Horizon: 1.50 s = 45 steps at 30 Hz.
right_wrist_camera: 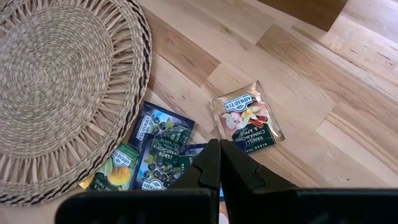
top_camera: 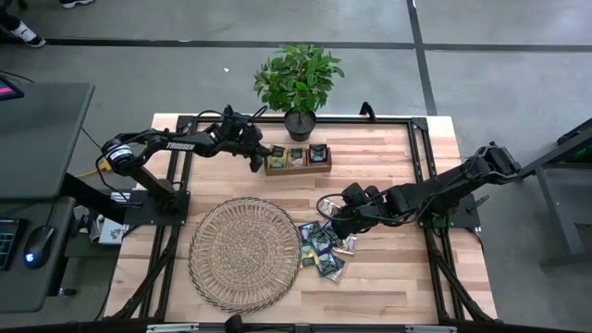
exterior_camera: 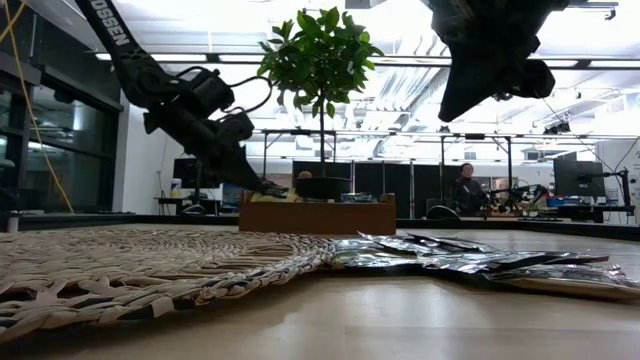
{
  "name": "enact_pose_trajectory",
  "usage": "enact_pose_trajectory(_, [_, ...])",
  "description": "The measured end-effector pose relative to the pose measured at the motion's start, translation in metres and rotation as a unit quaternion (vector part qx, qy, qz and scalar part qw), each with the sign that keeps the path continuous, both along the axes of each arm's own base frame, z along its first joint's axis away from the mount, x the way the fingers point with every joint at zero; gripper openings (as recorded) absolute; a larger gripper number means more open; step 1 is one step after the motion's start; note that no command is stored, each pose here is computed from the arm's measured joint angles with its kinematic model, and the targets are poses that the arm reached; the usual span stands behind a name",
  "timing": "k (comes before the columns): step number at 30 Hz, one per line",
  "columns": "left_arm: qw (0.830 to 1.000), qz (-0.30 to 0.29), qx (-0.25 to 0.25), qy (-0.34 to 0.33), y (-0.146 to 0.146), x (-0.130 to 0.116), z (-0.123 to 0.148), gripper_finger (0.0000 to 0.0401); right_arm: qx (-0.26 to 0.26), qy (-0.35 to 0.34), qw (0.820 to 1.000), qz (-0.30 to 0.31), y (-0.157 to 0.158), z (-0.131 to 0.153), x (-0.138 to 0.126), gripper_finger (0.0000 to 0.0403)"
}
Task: Pick & Place Tea
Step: Put the yellow tea bag into the left section of the wooden organizer, then put the blue tea bag into the right section of the wooden organizer
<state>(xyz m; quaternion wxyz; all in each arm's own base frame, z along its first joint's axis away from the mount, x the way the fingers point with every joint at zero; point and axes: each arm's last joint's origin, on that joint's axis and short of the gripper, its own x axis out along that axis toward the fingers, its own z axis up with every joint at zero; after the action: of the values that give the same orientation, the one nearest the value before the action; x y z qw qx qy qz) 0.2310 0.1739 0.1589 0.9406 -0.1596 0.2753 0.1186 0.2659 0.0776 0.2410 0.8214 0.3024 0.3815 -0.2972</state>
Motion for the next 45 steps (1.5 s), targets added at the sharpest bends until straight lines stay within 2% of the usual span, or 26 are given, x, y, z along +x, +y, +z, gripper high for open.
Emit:
enact_pose_trajectory(5, [1.0, -0.004, 0.002, -0.006, 0.0, 0.001, 0.001, 0.0017, 0.006, 0.002, 1.0, 0.003, 0.0, 0.0, 0.0, 0.0])
enact_pose_trajectory(12, [1.0, -0.002, -0.002, -0.007, 0.0, 0.001, 0.001, 0.011, 0.007, 0.005, 1.0, 0.004, 0.0, 0.0, 0.0, 0.0])
enact_pose_trajectory(16, [1.0, 0.006, -0.023, -0.012, 0.0, 0.001, 0.001, 0.0162, 0.006, 0.005, 1.0, 0.005, 0.0, 0.0, 0.0, 0.0])
enact_pose_trajectory(19, [0.999, -0.009, -0.037, -0.021, -0.001, 0.002, 0.003, 0.0186, 0.006, 0.006, 1.0, 0.006, 0.0, 0.0, 0.0, 0.0])
enact_pose_trajectory(23, [0.999, -0.011, -0.046, -0.028, 0.001, 0.005, 0.009, 0.0197, 0.0, 0.009, 1.0, 0.014, 0.0, 0.0, -0.001, 0.0])
enact_pose_trajectory(30, [0.997, -0.008, -0.068, -0.021, 0.007, 0.012, 0.027, 0.0198, -0.003, 0.019, 1.0, 0.014, 0.0, -0.003, -0.001, 0.0])
enact_pose_trajectory(35, [0.995, -0.035, -0.096, -0.02, -0.006, 0.017, 0.042, 0.0187, -0.003, 0.036, 0.999, 0.018, 0.003, -0.013, 0.004, 0.0])
enact_pose_trajectory(40, [0.992, -0.065, -0.109, 0.007, -0.033, 0.026, 0.044, 0.0124, 0.017, 0.054, 0.998, 0.03, 0.009, -0.031, 0.016, 0.0])
enact_pose_trajectory(45, [0.986, -0.111, -0.119, 0.035, -0.066, 0.039, 0.04, 0.0022, 0.045, 0.045, 0.997, 0.036, 0.012, -0.046, 0.031, 0.0])
